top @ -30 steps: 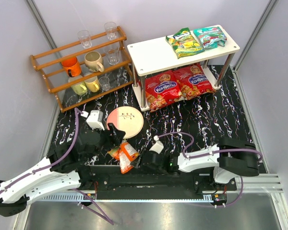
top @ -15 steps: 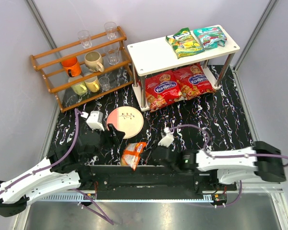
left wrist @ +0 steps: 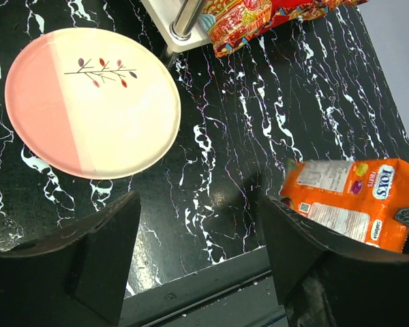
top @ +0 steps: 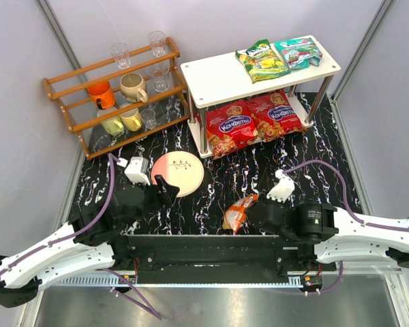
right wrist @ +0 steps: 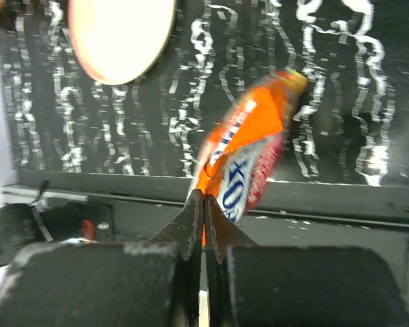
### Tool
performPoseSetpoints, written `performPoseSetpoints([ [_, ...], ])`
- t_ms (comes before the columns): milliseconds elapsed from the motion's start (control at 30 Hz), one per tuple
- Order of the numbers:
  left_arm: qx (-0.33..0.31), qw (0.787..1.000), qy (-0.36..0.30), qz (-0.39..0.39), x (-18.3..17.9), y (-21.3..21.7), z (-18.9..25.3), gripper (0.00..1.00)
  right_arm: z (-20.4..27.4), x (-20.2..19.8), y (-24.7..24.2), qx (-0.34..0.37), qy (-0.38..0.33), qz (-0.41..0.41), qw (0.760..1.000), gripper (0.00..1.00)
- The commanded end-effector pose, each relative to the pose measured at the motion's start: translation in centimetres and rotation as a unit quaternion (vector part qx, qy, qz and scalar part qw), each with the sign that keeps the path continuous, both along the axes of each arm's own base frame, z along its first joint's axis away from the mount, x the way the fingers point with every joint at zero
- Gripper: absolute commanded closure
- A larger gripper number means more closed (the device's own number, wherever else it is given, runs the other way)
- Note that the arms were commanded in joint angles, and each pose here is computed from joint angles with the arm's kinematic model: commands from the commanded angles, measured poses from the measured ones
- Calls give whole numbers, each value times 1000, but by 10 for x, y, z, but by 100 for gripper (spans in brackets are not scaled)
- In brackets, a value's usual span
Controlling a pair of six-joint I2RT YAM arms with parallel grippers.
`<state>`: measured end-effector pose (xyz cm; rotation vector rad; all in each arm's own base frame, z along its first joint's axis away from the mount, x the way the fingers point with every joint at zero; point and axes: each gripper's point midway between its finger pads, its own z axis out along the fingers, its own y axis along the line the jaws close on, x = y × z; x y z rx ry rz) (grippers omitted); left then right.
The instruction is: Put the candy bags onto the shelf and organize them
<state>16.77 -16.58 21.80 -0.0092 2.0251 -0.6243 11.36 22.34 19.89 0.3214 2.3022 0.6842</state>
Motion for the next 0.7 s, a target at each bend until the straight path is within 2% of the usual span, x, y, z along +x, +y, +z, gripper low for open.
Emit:
performPoseSetpoints([
  [0,-18,1000,-8,-3,4,-9,5,27,-16,2,-40,-43,6,-45,998,100],
  [233,-14,1000,-1,-5,3,-10,0,27,-23,0,-56,-46,12,-57,997,100],
  [400,-14,1000,2,-7,3,-12,-3,27,-17,6,-49,-66,-14,-46,997,100],
  [600,-14,1000,5,-10,2,-13,-4,27,-25,21,17,-125,-54,17,990,100],
  [633,-13,1000,6,-10,2,-13,-5,27,-32,25,40,-127,-58,26,990,96],
  [667,-14,1000,6,-11,2,-14,-5,27,-35,24,53,-139,-62,65,986,87],
])
